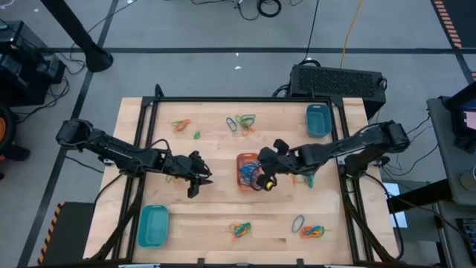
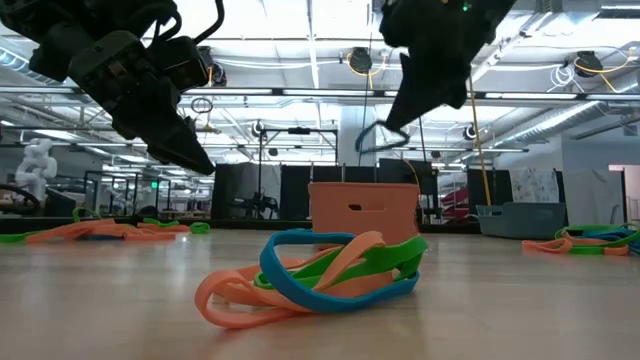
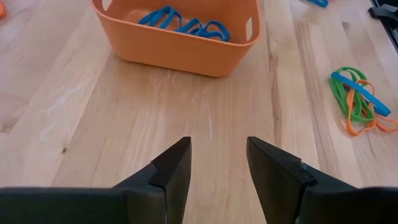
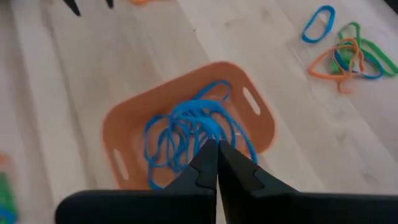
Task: Sort rubber bands into baskets
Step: Put the blue rubber band into the orange bin
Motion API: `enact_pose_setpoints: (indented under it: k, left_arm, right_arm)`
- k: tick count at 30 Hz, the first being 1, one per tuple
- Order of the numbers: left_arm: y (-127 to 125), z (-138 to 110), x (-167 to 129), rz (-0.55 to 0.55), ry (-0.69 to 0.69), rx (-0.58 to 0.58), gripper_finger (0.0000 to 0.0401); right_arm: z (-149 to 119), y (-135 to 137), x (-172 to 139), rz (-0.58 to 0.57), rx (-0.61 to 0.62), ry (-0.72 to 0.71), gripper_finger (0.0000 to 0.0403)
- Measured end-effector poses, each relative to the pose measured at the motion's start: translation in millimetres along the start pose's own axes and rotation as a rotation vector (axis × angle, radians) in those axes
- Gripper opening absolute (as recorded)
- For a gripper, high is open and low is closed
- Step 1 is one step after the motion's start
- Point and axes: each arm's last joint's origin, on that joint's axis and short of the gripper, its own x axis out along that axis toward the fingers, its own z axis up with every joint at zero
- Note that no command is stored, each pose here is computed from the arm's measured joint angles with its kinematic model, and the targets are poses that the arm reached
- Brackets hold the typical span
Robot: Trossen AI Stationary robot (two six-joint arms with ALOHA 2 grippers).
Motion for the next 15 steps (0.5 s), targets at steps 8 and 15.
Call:
enact_pose_setpoints:
  k: [8,15]
  left_arm:
    - [0,0,0,0.0,0.0,0.006,0.0162]
    - [0,0,0,0.0,0.0,-0.001,0.0162]
  right_arm:
    - [6,-1,2,0.017,0.021,-0.041,0.0]
    - [6,9,25,0.051,0.034,-0.05,0.0]
